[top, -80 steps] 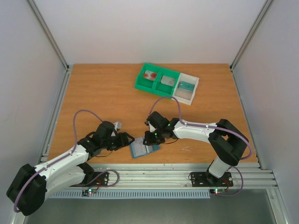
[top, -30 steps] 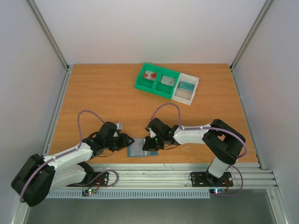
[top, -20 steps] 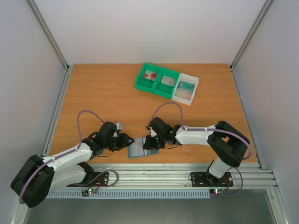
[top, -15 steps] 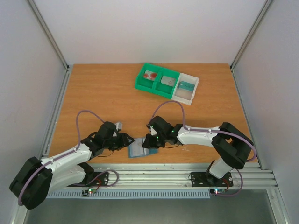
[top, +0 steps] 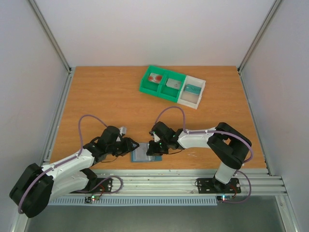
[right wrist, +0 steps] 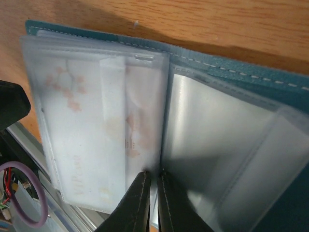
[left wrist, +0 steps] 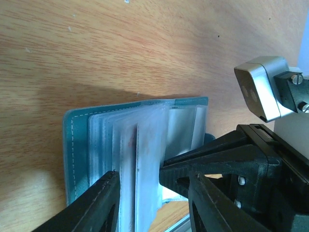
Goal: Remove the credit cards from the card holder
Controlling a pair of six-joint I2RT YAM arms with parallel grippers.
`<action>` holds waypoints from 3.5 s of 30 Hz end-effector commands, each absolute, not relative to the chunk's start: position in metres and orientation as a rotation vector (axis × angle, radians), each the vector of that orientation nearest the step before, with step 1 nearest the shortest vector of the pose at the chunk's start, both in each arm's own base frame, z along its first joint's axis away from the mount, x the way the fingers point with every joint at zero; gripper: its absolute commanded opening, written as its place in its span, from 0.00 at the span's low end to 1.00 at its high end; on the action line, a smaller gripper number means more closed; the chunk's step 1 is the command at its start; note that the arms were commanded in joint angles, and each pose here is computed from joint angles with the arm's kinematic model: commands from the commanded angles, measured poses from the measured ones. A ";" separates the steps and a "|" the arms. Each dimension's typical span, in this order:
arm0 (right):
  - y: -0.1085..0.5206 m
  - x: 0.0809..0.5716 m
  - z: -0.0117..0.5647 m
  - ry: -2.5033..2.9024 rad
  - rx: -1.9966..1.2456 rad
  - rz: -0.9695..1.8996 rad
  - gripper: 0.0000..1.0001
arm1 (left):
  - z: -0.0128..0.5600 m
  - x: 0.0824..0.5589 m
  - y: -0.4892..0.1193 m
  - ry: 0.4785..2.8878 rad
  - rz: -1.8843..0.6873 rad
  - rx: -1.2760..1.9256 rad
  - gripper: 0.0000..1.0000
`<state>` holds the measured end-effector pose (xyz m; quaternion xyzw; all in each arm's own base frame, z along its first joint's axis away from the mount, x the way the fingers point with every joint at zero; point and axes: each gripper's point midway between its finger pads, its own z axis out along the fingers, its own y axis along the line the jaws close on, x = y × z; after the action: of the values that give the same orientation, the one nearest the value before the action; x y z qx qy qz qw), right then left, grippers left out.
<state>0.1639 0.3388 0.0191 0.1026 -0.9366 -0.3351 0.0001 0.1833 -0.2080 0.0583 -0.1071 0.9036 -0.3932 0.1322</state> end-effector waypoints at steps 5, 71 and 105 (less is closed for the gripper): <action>0.331 0.160 0.000 -2.957 0.302 -0.970 0.01 | 0.076 0.188 -0.218 2.552 -1.235 -0.287 0.42; 0.335 0.161 0.040 -2.968 0.331 -1.208 0.11 | 0.070 0.198 -0.237 2.545 -1.331 -0.266 0.32; 0.265 0.196 0.091 -3.438 0.208 -1.011 0.07 | 0.087 0.192 -0.287 2.531 -1.451 -0.101 0.36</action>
<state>0.1916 0.2772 0.0889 0.0625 -0.9329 -0.2961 -0.1950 0.1822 -0.2632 0.0653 -0.0609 0.8808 -0.4614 0.0875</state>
